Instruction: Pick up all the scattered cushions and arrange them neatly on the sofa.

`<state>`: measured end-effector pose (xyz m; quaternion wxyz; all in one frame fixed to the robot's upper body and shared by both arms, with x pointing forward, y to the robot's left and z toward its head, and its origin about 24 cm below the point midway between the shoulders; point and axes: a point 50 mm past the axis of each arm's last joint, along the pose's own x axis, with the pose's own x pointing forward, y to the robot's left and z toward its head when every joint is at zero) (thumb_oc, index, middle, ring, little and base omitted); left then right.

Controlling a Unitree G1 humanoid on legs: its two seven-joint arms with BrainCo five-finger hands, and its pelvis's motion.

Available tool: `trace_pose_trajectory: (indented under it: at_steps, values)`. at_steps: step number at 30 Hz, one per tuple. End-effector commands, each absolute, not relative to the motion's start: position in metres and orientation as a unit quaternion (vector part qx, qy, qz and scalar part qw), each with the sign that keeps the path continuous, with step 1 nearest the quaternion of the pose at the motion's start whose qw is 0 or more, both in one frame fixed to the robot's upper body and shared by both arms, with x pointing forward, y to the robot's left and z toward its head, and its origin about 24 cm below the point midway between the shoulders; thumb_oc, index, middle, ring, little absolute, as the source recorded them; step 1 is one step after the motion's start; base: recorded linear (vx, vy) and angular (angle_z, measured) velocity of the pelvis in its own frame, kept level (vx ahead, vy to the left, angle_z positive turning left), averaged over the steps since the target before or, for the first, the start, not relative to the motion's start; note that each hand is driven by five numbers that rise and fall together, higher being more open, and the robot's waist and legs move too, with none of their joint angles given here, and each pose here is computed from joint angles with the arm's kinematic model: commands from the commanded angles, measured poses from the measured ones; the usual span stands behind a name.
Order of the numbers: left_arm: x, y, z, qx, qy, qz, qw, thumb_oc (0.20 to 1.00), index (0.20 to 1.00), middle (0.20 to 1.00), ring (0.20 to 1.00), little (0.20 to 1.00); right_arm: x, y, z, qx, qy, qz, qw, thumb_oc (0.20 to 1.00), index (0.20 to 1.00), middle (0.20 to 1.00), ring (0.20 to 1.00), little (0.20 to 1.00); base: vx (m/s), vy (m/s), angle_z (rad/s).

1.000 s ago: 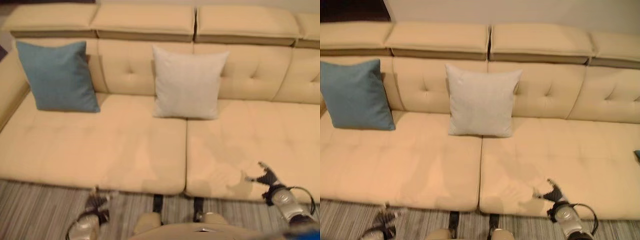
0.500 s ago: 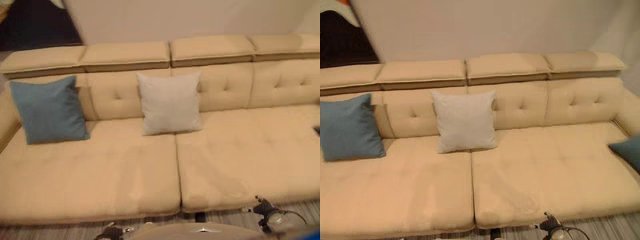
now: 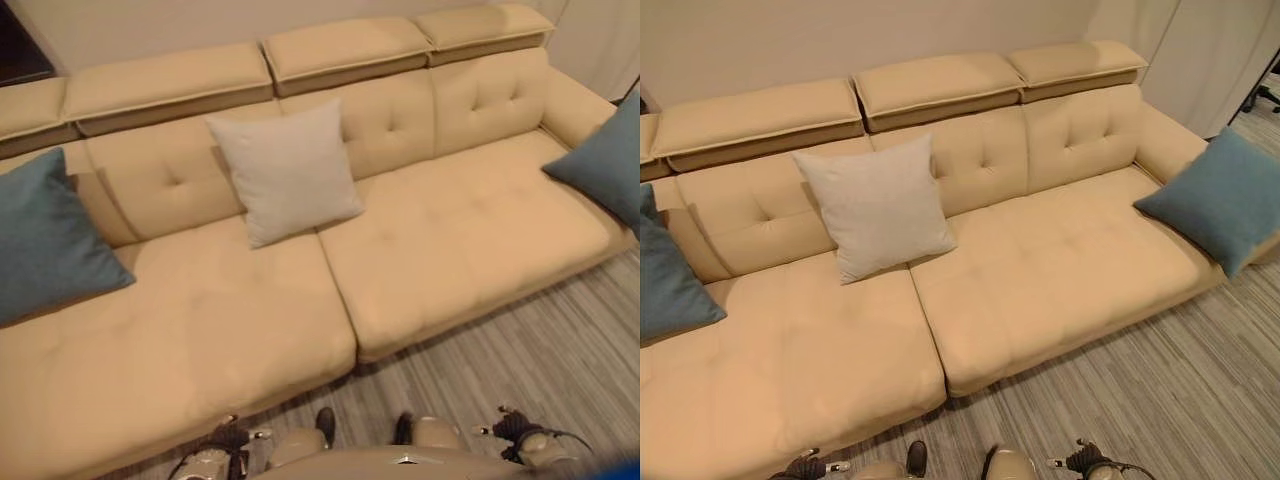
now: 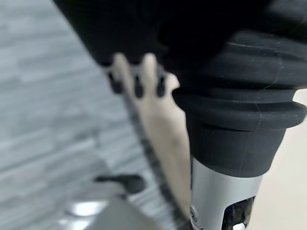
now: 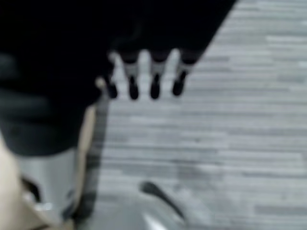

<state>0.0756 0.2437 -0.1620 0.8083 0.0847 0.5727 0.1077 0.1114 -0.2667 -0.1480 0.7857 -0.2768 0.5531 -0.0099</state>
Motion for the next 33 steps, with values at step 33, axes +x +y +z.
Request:
trace_pose_trajectory:
  at_steps: [33]
  values:
    - [0.113,0.247,-0.152,0.167,0.536,0.057,0.825,1.000,1.000,1.000,1.000,1.000,0.114,-0.266,-0.148,-0.273,0.550,-0.044,0.788,1.000,1.000,1.000,1.000,1.000,-0.06,-0.021,-0.70]
